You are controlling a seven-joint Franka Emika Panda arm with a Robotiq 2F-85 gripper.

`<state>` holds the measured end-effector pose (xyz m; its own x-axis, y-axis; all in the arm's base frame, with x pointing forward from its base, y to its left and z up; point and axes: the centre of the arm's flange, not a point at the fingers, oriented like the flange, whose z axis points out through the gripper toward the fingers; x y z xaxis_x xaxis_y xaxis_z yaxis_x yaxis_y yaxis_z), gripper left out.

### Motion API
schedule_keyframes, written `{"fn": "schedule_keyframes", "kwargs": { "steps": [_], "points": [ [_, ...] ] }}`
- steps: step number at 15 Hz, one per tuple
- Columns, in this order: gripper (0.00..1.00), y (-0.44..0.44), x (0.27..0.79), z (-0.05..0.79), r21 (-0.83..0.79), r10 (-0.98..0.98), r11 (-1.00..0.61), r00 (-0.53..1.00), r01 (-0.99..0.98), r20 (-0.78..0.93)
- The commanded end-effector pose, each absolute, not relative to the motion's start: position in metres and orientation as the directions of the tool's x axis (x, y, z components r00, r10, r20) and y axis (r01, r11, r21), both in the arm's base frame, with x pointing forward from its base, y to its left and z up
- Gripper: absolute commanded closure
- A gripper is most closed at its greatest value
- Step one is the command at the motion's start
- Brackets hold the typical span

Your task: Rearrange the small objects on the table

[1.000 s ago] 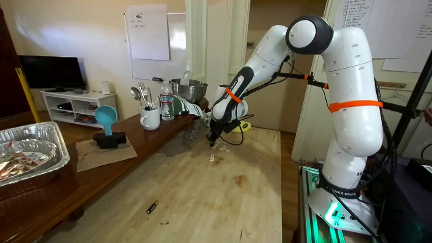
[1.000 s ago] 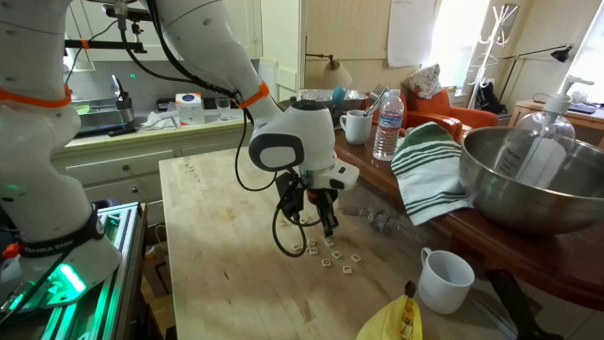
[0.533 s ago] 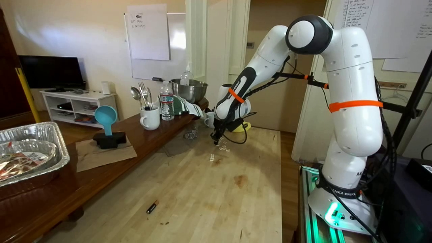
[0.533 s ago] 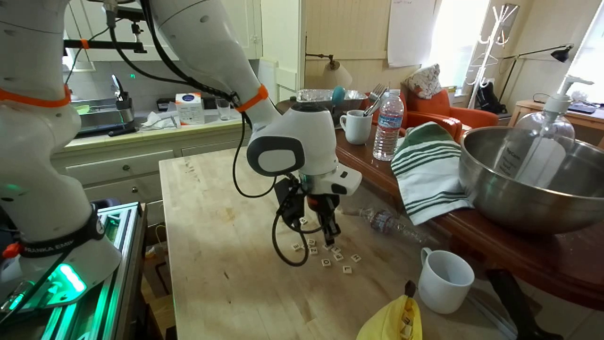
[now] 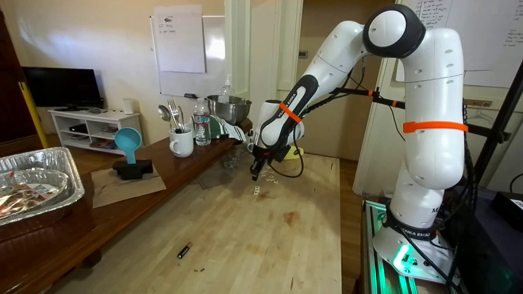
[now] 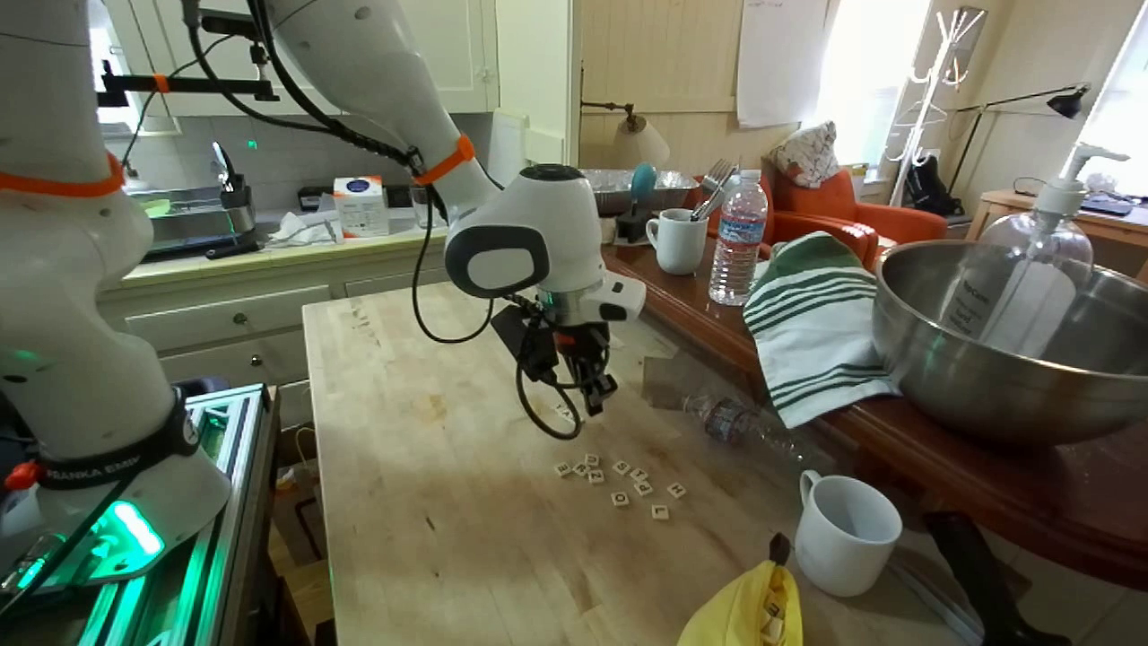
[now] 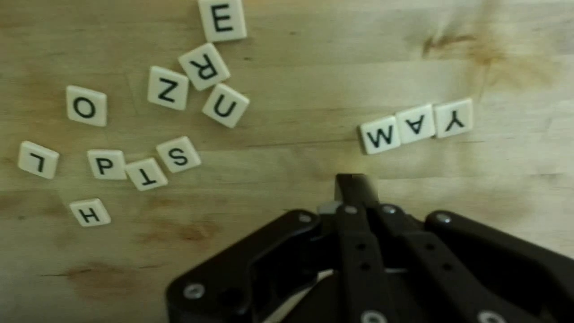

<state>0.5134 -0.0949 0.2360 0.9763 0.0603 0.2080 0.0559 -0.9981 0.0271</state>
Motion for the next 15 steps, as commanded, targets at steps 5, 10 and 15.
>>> {"fn": "schedule_keyframes", "kwargs": {
  "steps": [5, 10, 15],
  "points": [
    [0.38, -0.058, 0.492, 0.244, 0.009, 0.305, -0.951, 0.935, 0.308, 0.183],
    [0.02, -0.055, 0.491, 0.243, 0.004, 0.356, -0.933, 0.918, 0.361, 0.175],
    [0.00, -0.055, 0.489, 0.247, 0.004, 0.362, -0.930, 0.915, 0.367, 0.178]
  ]
}}
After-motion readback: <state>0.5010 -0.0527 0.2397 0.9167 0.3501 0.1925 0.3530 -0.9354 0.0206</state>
